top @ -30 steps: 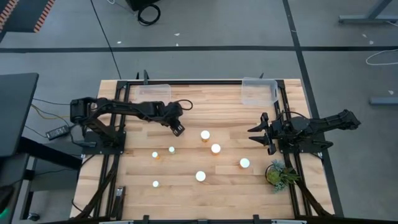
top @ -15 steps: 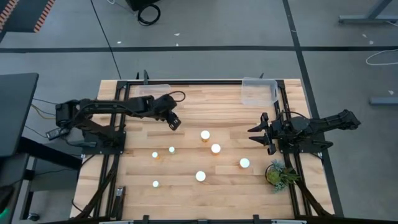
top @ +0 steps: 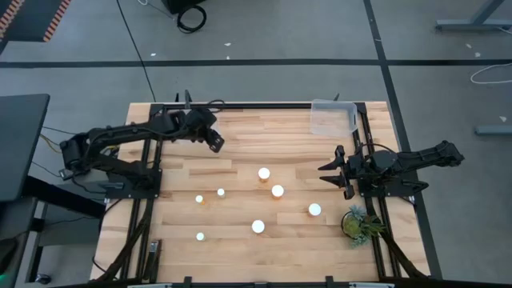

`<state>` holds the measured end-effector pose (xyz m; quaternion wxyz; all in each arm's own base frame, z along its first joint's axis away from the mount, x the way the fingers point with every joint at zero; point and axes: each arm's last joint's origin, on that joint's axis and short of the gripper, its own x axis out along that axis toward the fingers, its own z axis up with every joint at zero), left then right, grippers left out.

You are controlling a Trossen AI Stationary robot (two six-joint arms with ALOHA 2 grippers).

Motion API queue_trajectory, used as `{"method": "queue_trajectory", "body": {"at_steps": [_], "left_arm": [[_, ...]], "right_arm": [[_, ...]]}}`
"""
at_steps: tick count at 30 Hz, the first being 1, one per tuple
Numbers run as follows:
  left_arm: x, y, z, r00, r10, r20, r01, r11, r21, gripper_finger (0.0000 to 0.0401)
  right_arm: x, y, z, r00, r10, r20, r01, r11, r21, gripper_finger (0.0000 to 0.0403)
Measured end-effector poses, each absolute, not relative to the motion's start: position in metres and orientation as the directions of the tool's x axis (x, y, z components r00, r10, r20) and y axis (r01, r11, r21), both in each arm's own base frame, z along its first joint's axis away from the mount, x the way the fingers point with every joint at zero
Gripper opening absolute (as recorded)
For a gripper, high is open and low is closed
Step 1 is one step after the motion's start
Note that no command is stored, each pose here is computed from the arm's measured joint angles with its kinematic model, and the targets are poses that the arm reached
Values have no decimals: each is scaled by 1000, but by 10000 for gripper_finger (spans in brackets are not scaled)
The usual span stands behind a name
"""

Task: Pick and place medicine bottles into bin by pill shape (circle, oval)
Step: Put the top yellow tablet bottle into the left transparent bin

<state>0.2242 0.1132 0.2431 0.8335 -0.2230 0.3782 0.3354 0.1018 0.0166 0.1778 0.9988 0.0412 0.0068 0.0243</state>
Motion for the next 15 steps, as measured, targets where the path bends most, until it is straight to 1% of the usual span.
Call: {"method": "queue_trajectory", "body": {"at_steps": [15], "left_arm": [[202, 150, 242, 409, 466, -785, -811, 580, -78, 124]], "right_arm": [[102, 17, 178, 999, 49, -12, -48, 995, 82, 157]]}}
